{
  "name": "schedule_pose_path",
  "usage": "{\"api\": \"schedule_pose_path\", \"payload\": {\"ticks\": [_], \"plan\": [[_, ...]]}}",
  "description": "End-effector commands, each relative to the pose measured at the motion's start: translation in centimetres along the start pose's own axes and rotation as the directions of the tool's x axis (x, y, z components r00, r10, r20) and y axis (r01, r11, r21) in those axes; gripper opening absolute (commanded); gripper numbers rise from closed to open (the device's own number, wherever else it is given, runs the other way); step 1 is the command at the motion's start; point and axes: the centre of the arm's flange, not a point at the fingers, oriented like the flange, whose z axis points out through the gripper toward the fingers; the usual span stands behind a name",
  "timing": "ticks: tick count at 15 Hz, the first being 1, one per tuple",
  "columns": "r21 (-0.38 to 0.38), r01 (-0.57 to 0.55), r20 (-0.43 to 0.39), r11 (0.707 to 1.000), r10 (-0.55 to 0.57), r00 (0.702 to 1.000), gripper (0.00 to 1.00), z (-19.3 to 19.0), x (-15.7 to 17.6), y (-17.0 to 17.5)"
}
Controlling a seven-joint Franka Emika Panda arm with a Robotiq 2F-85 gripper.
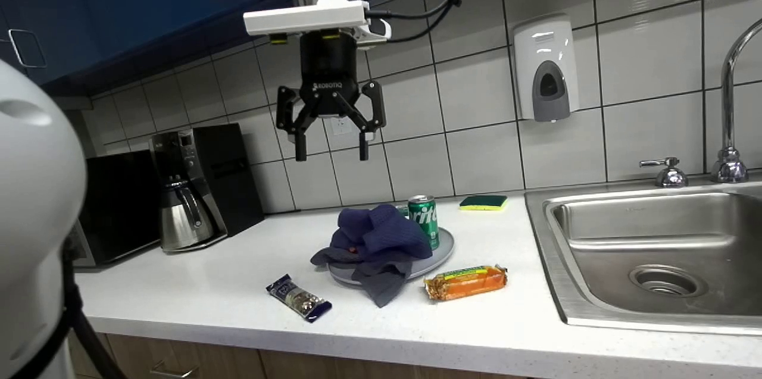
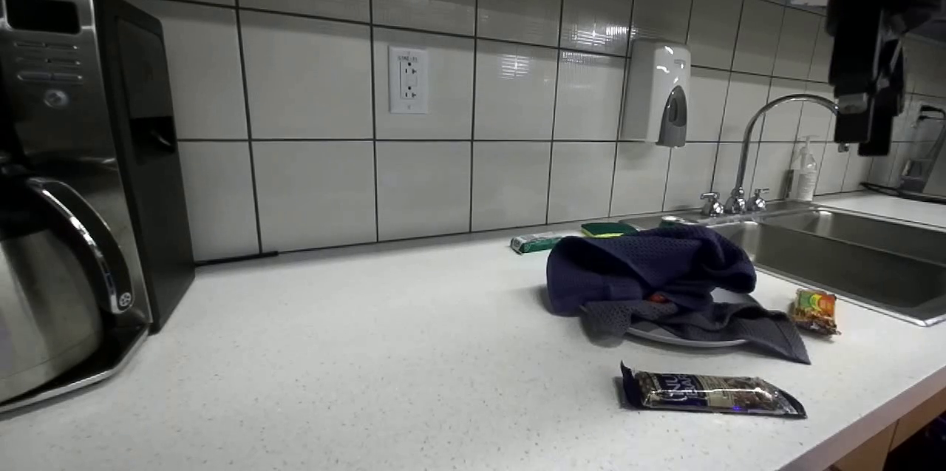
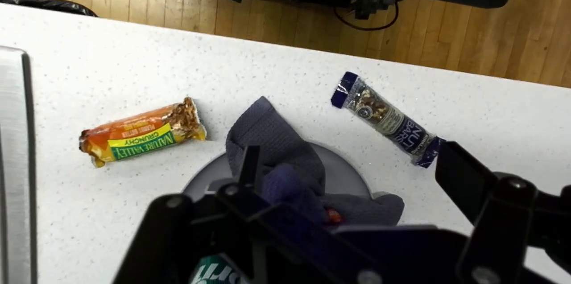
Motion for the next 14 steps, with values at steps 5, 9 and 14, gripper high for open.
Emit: {"api": "schedule_pose_path", "payload": {"ticks": [5,9,14], "plan": [[-0.135,0.023,-0.072,0.991,-0.033,0.997,1.0,3.5,4.8,1.7],[-0.141,-0.015,-0.099,0.99,0.001,0.995,1.0,5.2,6.4,2.4],[-0.141,-0.068,-0.123,0.988,0.05,0.991,1.0,7.2,7.6,3.0]]}}
